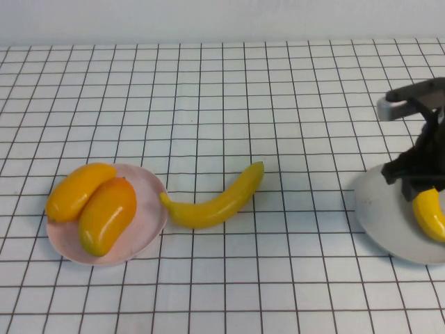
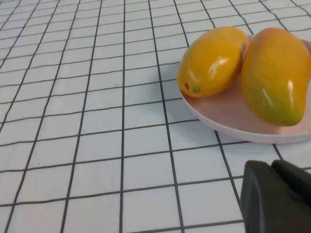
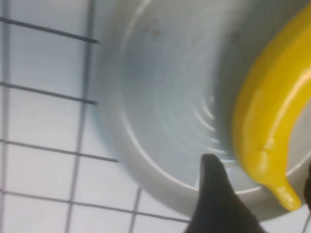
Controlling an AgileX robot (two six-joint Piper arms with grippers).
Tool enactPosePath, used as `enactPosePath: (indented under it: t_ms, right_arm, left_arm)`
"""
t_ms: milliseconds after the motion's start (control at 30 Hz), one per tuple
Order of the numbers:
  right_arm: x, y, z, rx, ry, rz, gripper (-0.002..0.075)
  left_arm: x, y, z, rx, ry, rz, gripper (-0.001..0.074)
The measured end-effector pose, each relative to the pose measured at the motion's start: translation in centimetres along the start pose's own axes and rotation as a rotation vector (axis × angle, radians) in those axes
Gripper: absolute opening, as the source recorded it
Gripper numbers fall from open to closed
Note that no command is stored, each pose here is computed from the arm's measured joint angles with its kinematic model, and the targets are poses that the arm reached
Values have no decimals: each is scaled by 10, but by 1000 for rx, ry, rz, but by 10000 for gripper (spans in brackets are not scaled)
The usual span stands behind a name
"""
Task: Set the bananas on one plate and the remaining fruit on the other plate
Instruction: Put another type of fruit in the right plate
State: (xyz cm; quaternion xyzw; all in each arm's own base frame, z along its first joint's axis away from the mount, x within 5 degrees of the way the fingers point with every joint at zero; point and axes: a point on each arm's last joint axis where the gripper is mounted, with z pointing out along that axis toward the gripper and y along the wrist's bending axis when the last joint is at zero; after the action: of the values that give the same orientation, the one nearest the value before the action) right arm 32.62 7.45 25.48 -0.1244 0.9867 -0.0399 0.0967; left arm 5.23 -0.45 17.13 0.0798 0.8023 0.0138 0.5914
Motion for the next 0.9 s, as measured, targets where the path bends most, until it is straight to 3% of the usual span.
enactPosePath:
  t_ms: [267, 433, 600, 900]
  right_arm:
    - [-11, 84, -27, -155, -143, -391, 323]
    - [-17, 130, -15, -207, -228, -688, 385]
    - [-24, 162, -3, -206, -283, -921, 449]
    - [-46, 198, 13, -171, -383, -1221, 460]
  left_arm:
    - [0, 0, 0, 0, 0, 0, -4]
    - [0, 0, 0, 0, 0, 0, -4]
    - [0, 0, 0, 0, 0, 0, -4]
    - [0, 0, 0, 0, 0, 0, -4]
